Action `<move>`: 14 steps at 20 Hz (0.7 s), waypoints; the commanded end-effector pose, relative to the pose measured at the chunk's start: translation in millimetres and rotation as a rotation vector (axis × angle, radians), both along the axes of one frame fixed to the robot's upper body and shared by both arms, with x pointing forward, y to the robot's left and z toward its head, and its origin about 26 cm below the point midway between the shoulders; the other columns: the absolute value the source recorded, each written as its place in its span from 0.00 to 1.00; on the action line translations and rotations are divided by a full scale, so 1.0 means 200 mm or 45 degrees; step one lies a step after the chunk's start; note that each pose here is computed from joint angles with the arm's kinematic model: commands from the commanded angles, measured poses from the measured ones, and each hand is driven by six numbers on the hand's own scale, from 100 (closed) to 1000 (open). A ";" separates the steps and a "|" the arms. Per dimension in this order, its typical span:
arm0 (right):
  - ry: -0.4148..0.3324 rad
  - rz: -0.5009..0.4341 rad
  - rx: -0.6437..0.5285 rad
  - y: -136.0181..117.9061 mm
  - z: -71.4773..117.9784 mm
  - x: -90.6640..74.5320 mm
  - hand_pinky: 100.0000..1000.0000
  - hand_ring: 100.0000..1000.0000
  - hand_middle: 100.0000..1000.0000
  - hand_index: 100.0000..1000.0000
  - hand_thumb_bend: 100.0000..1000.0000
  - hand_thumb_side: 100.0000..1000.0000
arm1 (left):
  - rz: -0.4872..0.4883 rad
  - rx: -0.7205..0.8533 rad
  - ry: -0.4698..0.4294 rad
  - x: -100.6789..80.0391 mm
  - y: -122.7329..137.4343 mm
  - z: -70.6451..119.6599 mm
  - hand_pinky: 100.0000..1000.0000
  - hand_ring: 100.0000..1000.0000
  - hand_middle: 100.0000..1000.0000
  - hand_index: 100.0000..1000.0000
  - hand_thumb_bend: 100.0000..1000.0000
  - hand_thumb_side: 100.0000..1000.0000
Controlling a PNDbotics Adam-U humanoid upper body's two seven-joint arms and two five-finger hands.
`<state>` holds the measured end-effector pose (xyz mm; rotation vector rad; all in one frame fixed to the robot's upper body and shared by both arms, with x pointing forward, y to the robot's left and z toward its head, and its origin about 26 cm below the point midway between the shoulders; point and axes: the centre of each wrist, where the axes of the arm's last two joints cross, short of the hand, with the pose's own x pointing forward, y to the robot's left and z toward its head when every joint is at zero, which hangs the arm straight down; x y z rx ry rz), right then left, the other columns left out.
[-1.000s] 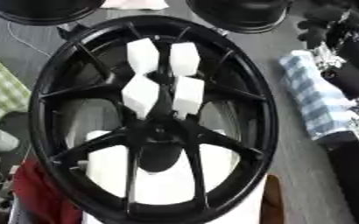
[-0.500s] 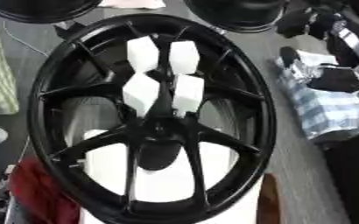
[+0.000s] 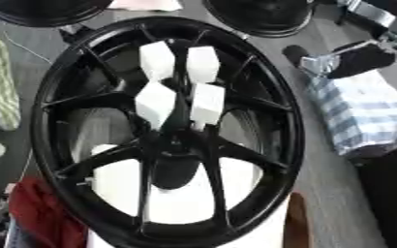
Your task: Pull the pin out of the wheel hub.
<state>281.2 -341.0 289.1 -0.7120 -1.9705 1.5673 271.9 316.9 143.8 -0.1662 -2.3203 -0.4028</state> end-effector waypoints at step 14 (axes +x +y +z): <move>0.217 0.036 -0.259 0.12 0.27 -0.02 0.75 0.77 0.75 0.77 0.23 0.26 | -0.055 0.035 -0.016 0.00 -0.02 0.04 1.00 0.60 0.53 0.81 0.00 0.63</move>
